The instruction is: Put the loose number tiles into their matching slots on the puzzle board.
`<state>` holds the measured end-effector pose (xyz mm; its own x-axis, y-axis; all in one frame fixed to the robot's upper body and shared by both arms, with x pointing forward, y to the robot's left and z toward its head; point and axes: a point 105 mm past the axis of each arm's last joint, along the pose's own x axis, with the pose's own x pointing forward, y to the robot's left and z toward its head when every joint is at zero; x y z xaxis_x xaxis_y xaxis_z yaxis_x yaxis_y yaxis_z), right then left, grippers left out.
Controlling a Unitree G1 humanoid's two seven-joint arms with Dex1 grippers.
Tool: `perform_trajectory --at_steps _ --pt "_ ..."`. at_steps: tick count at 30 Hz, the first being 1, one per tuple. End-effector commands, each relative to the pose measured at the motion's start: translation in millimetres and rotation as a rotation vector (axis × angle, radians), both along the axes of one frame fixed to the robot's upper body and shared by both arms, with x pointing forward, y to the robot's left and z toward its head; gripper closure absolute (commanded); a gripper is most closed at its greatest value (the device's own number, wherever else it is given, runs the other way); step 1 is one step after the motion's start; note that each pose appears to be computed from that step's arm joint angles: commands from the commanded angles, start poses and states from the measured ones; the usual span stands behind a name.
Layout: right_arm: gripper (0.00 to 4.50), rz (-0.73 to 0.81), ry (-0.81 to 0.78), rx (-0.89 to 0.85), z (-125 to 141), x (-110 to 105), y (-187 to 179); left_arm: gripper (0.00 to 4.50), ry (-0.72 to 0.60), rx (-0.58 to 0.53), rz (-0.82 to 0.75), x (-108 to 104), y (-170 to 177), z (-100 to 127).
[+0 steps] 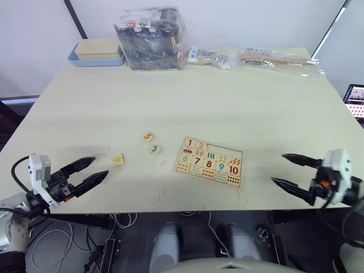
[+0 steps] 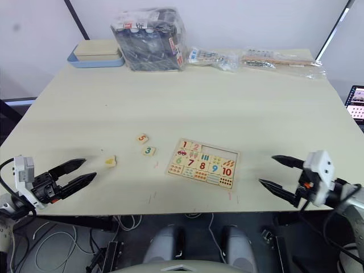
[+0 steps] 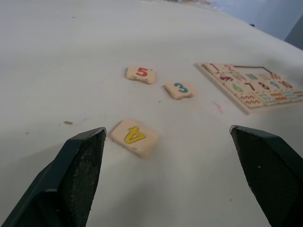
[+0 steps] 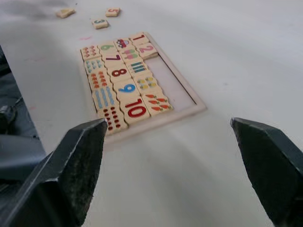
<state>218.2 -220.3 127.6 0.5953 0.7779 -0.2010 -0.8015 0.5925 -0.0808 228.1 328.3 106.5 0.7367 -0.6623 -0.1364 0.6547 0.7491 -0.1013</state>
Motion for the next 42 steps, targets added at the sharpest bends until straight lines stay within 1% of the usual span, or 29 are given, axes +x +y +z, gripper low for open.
perform_trajectory --at_steps 1,10,31,35,42 --pt "0.03 -0.012 -0.047 -0.005 12 -6 -13 0.00 -0.015 0.049 -0.029 2 7 4" --pt "0.03 -0.034 -0.042 -0.023 15 -11 -30 0.00 -0.016 0.092 -0.085 14 11 4" --pt "0.03 -0.015 -0.051 -0.017 17 -7 -25 0.00 -0.035 0.087 -0.122 19 5 4" --pt "0.03 -0.006 -0.058 -0.015 18 -6 -23 0.00 -0.047 0.089 -0.132 22 4 8" --pt "0.03 0.082 -0.080 0.005 28 -6 -7 0.00 -0.080 0.112 -0.258 33 -13 26"
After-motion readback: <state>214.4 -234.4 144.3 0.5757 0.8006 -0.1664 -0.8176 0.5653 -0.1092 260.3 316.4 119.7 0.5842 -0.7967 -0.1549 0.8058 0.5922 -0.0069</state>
